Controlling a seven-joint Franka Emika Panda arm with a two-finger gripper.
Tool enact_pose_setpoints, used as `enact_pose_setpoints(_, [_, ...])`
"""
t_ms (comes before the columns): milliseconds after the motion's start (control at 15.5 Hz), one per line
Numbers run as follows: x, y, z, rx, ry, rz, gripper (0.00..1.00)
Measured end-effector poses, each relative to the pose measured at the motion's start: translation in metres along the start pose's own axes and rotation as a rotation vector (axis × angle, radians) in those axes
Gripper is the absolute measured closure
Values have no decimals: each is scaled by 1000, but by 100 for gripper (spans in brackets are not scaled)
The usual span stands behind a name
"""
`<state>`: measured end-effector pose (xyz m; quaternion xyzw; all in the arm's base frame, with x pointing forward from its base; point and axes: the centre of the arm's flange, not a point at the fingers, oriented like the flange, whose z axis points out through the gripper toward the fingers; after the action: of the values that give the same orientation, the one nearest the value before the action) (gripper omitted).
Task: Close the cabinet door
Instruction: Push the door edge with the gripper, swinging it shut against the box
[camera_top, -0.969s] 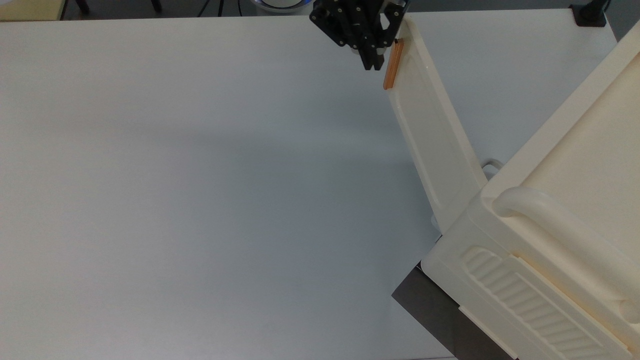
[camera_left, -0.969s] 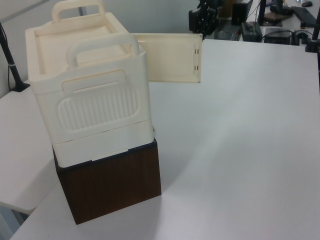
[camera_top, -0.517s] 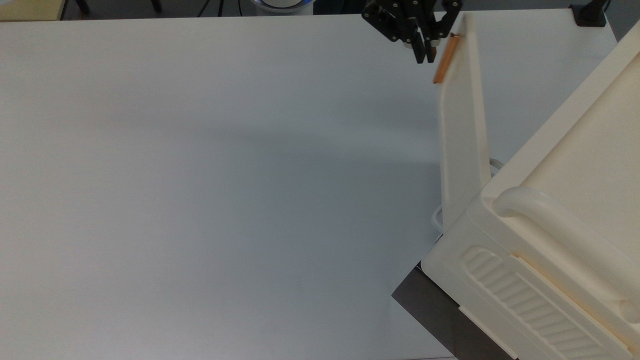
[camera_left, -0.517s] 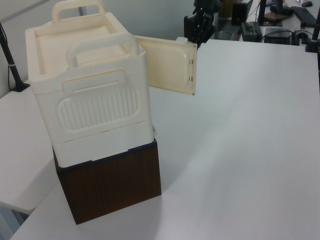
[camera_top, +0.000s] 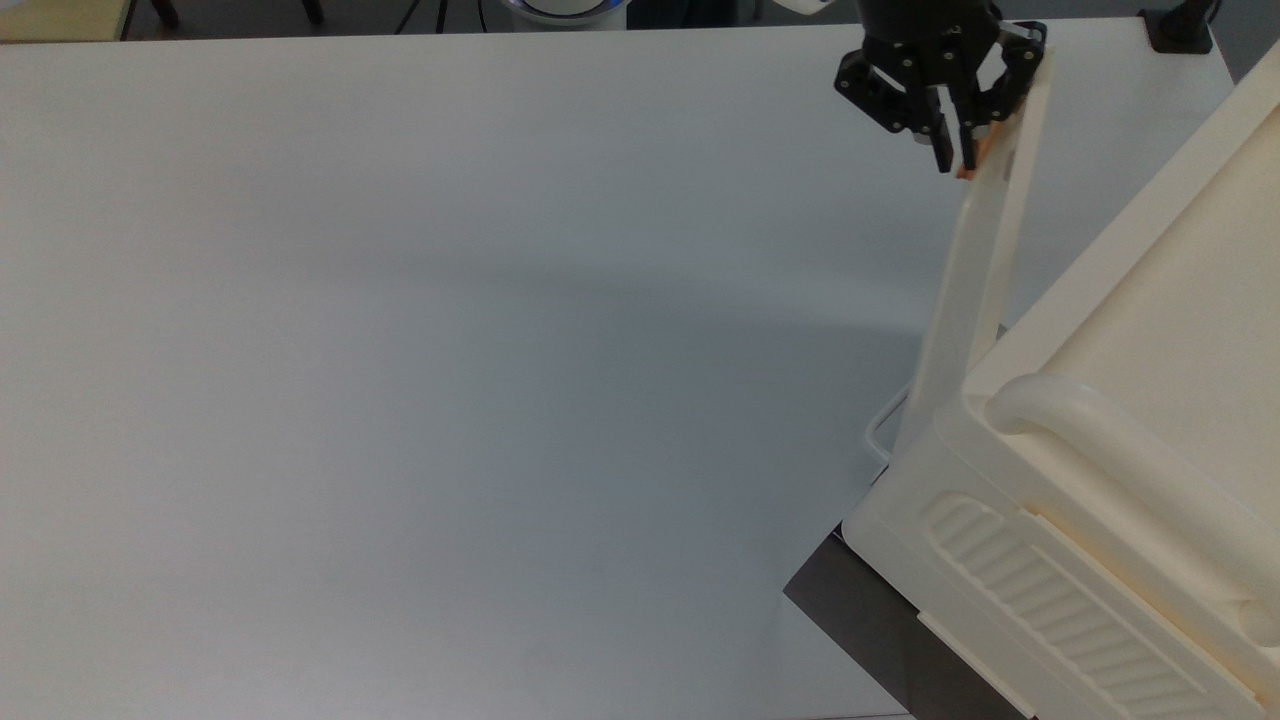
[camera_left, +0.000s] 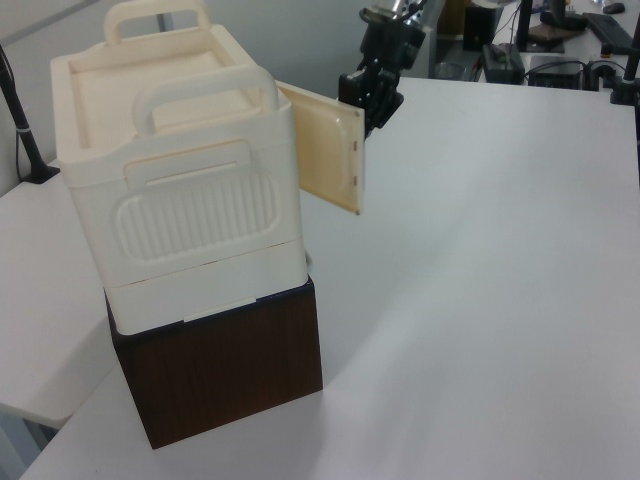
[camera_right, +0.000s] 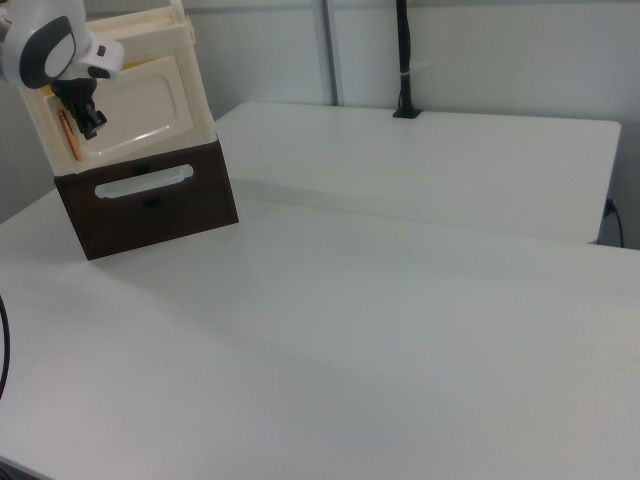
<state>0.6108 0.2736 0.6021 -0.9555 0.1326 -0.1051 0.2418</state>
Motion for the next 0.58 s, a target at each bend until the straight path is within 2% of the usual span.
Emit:
enact_pose_setpoints(194, [-4, -18, 9, 20, 21, -46, 83])
enact_pose_setpoints(582, [1, -39, 39, 85, 148, -125, 82])
